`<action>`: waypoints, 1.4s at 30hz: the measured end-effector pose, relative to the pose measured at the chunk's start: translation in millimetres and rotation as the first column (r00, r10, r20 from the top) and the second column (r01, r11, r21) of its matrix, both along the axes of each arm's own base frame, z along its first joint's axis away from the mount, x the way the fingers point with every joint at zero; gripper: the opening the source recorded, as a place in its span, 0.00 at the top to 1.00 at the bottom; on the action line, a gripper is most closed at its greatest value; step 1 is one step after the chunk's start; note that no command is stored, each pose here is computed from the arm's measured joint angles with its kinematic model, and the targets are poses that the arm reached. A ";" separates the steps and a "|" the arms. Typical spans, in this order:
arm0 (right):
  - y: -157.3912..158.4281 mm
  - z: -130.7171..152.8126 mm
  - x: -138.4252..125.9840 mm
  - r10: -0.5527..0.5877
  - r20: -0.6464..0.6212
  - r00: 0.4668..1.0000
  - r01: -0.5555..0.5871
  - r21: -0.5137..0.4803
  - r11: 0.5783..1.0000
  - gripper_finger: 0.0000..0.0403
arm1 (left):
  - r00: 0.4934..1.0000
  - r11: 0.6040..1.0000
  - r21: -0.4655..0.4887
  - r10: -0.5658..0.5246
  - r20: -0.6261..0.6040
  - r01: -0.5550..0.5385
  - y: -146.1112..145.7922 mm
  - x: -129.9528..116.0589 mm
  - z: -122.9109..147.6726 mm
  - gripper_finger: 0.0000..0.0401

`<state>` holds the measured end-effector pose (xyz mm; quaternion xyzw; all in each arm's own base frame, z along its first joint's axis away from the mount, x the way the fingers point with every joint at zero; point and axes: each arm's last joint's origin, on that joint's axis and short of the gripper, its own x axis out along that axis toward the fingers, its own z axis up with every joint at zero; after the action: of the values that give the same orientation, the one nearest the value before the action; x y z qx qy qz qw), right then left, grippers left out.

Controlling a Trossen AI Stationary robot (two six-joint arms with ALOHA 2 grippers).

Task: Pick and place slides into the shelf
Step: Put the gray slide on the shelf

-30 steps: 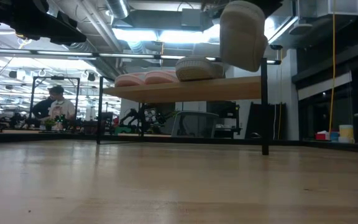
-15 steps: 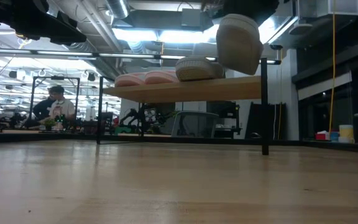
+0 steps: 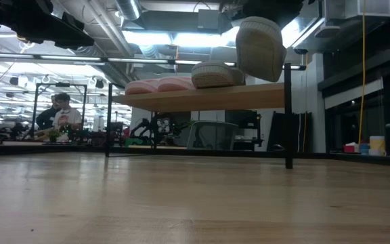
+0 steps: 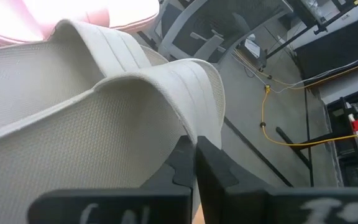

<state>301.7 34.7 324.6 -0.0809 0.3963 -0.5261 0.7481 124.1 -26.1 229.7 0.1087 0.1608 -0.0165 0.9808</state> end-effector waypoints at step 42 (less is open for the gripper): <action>-16.0 11.5 -11.7 -0.033 -0.016 0.999 0.036 0.173 0.984 0.97 | 1.000 1.000 0.000 0.000 0.000 0.000 0.0 0.0 0.0 0.65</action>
<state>290.0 18.7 336.1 -0.0121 0.4467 -0.5020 0.7405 124.1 -26.1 229.7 0.1087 0.1609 -0.0163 0.9808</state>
